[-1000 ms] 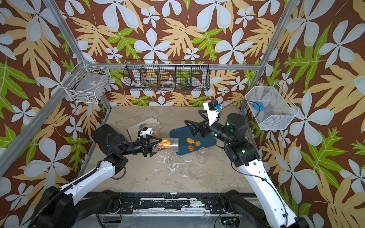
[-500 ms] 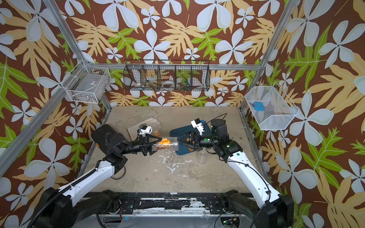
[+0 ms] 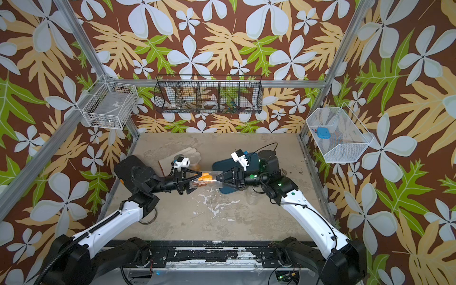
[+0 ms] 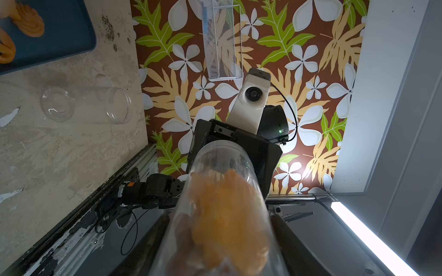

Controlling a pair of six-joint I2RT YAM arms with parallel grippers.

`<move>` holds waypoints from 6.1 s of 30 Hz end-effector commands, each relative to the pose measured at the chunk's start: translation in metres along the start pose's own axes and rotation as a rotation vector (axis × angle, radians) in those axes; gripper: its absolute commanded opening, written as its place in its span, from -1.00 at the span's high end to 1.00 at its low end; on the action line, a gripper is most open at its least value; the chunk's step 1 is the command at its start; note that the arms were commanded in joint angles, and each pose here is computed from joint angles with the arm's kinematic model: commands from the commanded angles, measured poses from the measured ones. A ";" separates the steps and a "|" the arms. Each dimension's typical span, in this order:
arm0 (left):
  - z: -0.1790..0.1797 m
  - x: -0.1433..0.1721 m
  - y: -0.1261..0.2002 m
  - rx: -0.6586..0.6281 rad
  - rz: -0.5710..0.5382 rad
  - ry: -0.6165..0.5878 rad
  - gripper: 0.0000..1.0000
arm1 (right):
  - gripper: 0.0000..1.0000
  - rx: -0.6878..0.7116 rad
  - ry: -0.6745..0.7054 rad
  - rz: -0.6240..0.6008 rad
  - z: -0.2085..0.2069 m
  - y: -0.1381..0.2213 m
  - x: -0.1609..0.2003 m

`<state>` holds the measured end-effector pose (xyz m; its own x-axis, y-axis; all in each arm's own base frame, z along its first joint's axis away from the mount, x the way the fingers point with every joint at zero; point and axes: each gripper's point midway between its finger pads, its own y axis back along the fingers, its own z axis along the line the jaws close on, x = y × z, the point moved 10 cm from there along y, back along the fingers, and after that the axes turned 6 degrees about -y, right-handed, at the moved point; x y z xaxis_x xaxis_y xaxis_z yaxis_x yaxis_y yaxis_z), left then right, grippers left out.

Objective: Pour the cookies out of the jar
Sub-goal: Unscrew the lid from the jar.

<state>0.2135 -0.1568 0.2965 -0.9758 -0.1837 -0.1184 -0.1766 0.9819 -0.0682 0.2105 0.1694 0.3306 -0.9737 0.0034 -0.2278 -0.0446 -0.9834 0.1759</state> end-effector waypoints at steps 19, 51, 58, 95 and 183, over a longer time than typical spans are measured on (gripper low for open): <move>-0.002 0.000 0.001 0.010 0.002 -0.017 0.32 | -0.20 0.016 0.456 -0.085 0.014 0.008 0.003; -0.001 -0.005 -0.003 0.007 0.005 0.000 0.32 | -0.05 0.436 1.915 -0.108 -0.002 -0.006 0.036; -0.001 -0.007 -0.004 0.008 0.003 0.000 0.32 | -0.58 0.448 1.903 -0.112 -0.003 -0.007 0.037; -0.009 -0.013 -0.008 0.021 -0.004 -0.036 0.32 | -1.00 0.017 0.046 -0.060 0.008 0.008 -0.031; -0.012 -0.010 -0.002 0.039 -0.008 -0.007 0.33 | 0.13 0.303 1.115 -0.210 -0.014 0.032 0.018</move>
<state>0.2236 -0.1565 0.3038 -0.9746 -0.1986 -0.1036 -0.1907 0.9783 -0.0808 0.1937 0.1379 0.3210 -0.2455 -0.1284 -0.9608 -0.3294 -0.9212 0.2073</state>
